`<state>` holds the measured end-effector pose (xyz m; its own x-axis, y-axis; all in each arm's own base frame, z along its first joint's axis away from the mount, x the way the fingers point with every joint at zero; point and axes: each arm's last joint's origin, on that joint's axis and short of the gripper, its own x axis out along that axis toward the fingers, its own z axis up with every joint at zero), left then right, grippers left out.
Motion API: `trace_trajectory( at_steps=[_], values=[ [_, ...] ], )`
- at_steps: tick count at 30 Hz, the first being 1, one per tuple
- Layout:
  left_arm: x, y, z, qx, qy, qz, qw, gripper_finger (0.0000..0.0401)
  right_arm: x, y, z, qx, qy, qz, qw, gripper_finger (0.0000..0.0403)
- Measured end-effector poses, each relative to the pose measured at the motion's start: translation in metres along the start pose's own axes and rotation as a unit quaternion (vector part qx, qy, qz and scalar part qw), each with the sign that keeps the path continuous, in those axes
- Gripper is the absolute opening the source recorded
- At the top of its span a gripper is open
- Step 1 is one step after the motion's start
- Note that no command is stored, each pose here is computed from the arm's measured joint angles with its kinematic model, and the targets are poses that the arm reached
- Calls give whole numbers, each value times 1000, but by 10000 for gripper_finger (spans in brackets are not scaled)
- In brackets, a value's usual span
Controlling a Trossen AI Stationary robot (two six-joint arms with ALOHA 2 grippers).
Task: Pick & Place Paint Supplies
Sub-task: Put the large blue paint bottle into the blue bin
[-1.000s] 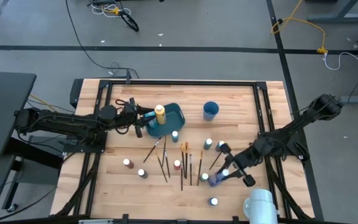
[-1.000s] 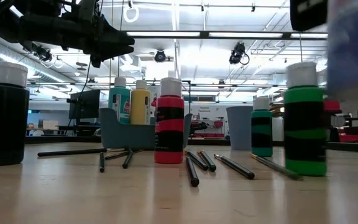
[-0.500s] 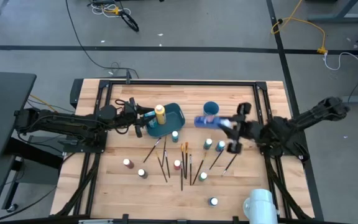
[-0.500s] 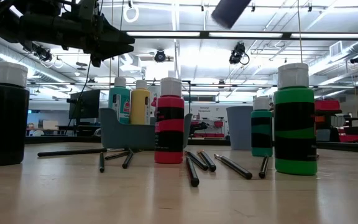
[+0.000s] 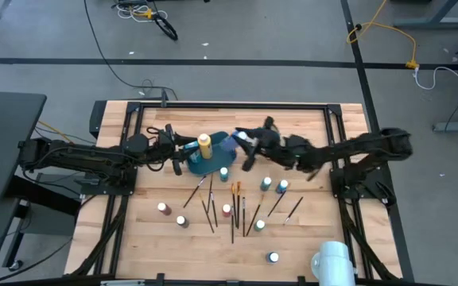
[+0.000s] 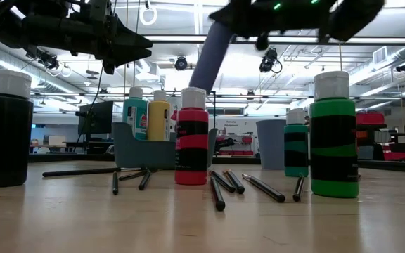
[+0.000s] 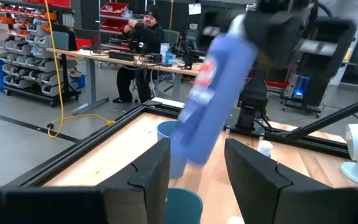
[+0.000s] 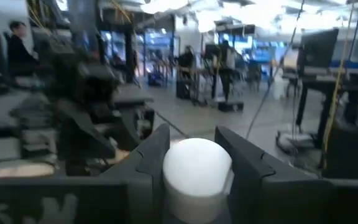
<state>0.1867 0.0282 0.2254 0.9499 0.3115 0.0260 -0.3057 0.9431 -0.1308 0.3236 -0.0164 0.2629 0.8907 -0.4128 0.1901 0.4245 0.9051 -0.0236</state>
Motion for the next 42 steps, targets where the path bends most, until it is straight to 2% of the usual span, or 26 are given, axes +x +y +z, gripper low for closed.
trace_trajectory(
  at_steps=[7,13,26,37,42],
  values=[
    [0,0,0,0,0,0,1000,163,42,0,-37,14,42,-22,999,115],
    [0,0,0,5,1,-3,1000,163,65,-6,-65,4,113,-41,993,115],
    [0,0,0,16,2,-4,1000,163,76,-28,-105,40,174,-68,982,115],
    [0,0,0,18,2,-4,1000,163,79,-33,-109,55,170,-16,984,115],
    [0,0,0,17,2,-4,1000,163,79,-33,-110,32,174,-8,984,127]
  ],
)
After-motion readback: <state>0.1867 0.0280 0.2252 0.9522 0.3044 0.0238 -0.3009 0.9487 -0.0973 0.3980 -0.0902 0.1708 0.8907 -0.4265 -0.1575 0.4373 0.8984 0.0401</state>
